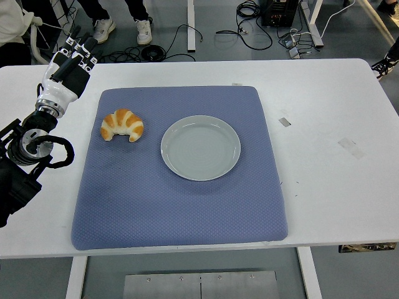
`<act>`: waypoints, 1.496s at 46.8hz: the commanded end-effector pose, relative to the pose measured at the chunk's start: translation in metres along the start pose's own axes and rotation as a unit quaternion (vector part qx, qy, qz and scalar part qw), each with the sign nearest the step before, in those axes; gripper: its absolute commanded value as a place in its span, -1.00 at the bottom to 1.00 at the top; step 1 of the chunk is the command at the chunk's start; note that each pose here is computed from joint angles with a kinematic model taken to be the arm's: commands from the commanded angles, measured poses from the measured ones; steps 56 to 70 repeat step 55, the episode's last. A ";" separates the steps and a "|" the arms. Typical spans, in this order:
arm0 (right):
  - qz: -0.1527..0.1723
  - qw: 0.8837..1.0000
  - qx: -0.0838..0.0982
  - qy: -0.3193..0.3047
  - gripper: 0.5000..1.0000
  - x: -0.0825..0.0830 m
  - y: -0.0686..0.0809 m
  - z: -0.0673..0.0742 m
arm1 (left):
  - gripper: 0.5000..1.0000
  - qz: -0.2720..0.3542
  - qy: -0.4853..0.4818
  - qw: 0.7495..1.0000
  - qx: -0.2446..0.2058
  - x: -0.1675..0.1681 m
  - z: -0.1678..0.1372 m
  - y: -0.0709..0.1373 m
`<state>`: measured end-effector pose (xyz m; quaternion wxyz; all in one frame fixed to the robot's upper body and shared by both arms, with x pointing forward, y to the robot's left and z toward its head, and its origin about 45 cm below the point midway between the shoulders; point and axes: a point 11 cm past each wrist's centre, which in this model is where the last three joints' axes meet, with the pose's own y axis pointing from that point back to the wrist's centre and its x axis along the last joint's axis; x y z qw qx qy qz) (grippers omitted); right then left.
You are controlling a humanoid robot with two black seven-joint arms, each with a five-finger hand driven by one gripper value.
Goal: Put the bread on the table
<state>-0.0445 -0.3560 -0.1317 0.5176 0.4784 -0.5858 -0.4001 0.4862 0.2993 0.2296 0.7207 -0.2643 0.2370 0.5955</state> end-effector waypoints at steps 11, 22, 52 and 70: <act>0.000 1.000 0.000 0.000 1.00 0.000 0.000 0.001 | 0.93 0.007 0.007 1.000 -0.003 0.007 -0.001 0.005; -0.007 1.000 0.003 -0.004 1.00 -0.005 0.000 -0.004 | 0.93 0.012 0.007 1.000 0.001 0.012 -0.005 0.009; 0.004 1.000 0.002 0.000 1.00 0.001 0.000 -0.002 | 0.93 0.014 0.006 1.000 0.004 0.014 -0.008 0.011; 0.004 1.000 0.003 0.000 1.00 0.001 -0.001 -0.003 | 0.93 0.016 0.006 1.000 0.004 0.015 -0.009 0.012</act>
